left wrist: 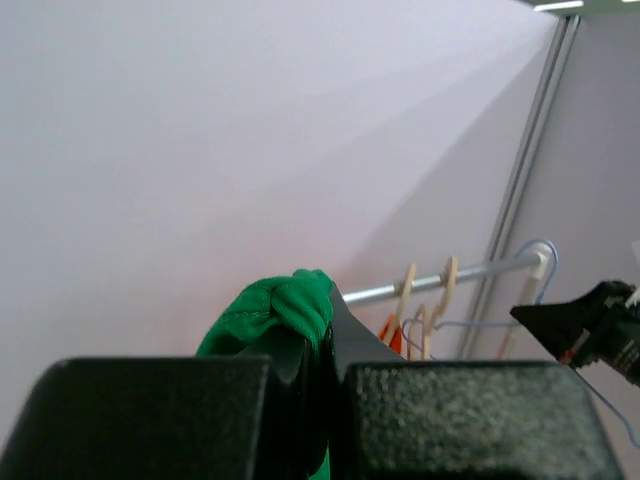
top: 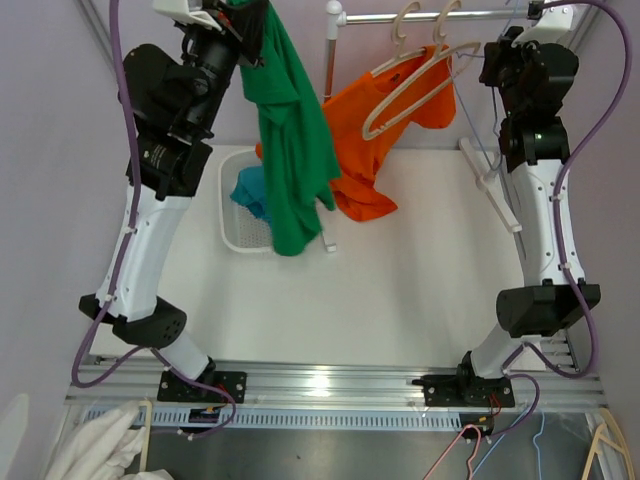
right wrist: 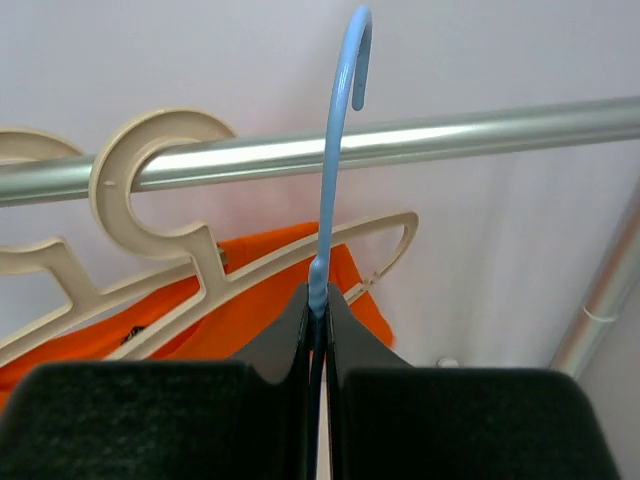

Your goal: Remove the t-shirt from the hanger

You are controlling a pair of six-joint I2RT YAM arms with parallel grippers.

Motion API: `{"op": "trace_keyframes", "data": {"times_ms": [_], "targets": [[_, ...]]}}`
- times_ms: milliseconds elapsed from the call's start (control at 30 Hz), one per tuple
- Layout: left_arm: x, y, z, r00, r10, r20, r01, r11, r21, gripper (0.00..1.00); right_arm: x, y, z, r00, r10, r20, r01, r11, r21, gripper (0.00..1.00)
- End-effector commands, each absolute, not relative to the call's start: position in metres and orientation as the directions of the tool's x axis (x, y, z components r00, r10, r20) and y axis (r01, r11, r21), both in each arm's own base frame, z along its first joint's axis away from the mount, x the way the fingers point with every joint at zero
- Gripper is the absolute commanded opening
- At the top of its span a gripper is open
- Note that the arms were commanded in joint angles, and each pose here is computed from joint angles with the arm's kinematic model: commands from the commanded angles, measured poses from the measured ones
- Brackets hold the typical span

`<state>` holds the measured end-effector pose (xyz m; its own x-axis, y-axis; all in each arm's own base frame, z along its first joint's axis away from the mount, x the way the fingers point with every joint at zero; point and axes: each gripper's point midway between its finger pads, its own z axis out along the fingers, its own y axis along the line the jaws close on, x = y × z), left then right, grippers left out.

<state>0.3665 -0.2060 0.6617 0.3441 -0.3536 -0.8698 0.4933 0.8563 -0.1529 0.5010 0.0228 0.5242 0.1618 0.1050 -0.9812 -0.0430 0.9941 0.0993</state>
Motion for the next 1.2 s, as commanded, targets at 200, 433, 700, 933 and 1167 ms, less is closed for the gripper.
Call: {"op": "trace_keyframes", "data": {"times_ms": [200,433,700,933,1167], "targets": [[0.389,-0.148,0.727,0.578,-0.391,-0.716,0.448,0.886,-0.122,0.01,0.535,0.024,0.555,0.287,0.088,-0.954,-0.103,0.993,0.061,0.00],[0.436,-0.130,0.708,0.586,-0.361,-0.726,0.406,0.906,-0.122,0.01,0.554,0.019,0.551,0.298,0.057,-0.953,-0.076,0.996,0.036,0.00],[0.509,-0.145,0.607,0.316,-0.422,-0.850,0.439,0.859,-0.263,0.01,0.576,0.016,0.532,0.265,0.053,-0.963,-0.072,0.997,0.036,0.00],[0.549,-0.143,0.500,-0.045,-0.469,-0.882,0.244,0.851,-0.465,0.01,0.590,-0.010,0.499,0.180,0.064,-0.982,-0.046,0.997,0.057,0.27],[0.548,-0.126,0.370,-0.314,-0.587,-0.747,-0.053,0.796,-0.603,0.01,0.569,-0.014,0.508,0.182,0.069,-0.981,-0.033,0.997,0.064,0.32]]}}
